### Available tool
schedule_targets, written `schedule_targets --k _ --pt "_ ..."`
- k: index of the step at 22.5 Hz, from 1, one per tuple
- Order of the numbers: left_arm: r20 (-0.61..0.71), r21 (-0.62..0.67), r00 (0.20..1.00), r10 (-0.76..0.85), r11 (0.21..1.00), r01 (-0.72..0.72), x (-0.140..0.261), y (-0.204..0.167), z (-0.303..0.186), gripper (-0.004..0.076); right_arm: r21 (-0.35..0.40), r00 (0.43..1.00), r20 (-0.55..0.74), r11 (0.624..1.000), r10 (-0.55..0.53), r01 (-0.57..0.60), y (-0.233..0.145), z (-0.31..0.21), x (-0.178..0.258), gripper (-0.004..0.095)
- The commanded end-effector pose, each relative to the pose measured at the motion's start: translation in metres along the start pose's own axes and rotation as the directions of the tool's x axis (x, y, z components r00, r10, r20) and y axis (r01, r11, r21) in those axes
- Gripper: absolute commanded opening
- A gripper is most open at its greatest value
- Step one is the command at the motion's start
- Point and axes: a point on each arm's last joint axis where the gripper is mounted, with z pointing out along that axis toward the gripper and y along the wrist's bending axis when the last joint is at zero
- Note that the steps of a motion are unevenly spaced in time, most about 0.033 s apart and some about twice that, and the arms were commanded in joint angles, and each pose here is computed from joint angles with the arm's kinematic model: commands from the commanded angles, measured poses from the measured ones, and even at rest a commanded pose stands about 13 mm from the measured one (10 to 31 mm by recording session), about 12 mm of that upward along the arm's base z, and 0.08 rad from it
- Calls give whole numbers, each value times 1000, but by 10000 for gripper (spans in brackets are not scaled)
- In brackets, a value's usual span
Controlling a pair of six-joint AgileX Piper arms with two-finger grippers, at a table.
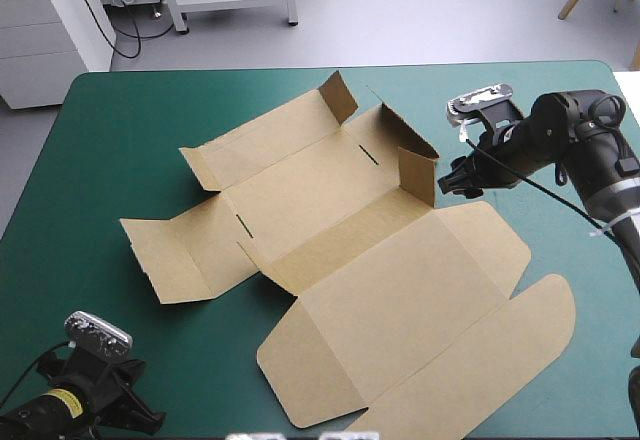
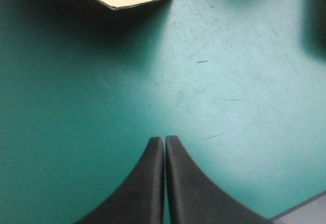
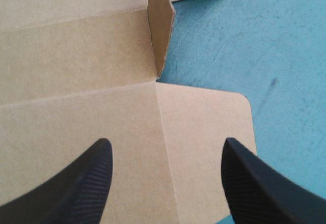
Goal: Fold the box
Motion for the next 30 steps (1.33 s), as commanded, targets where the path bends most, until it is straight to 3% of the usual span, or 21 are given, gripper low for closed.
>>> schedule_targets --k 1,7,13,20,24,29,30 --pt "61 -5 998 -8 1000 8 -9 1 -5 -10 17 984 175 1000 18 -21 0 -24 -11 590" --pt "61 -5 998 -8 1000 8 -9 1 -5 -10 8 943 327 998 -54 54 3 -27 -26 550" --pt "61 -5 998 -8 1000 8 -9 1 -5 -10 -4 941 323 995 -98 105 -2 -7 -47 549" --pt "61 -5 998 -8 1000 8 -9 1 -5 -10 -55 972 176 984 -156 168 -14 56 -83 549" --pt "61 -5 998 -8 1000 8 -9 1 -5 -10 -130 981 23 973 -192 193 -18 103 -78 549" --pt "61 -5 998 -8 1000 8 -9 1 -5 -10 -162 977 -32 966 -210 202 -20 132 -75 544" --pt "61 -5 998 -8 1000 8 -9 1 -5 -10 -173 973 -47 961 -226 215 -20 136 -74 507"
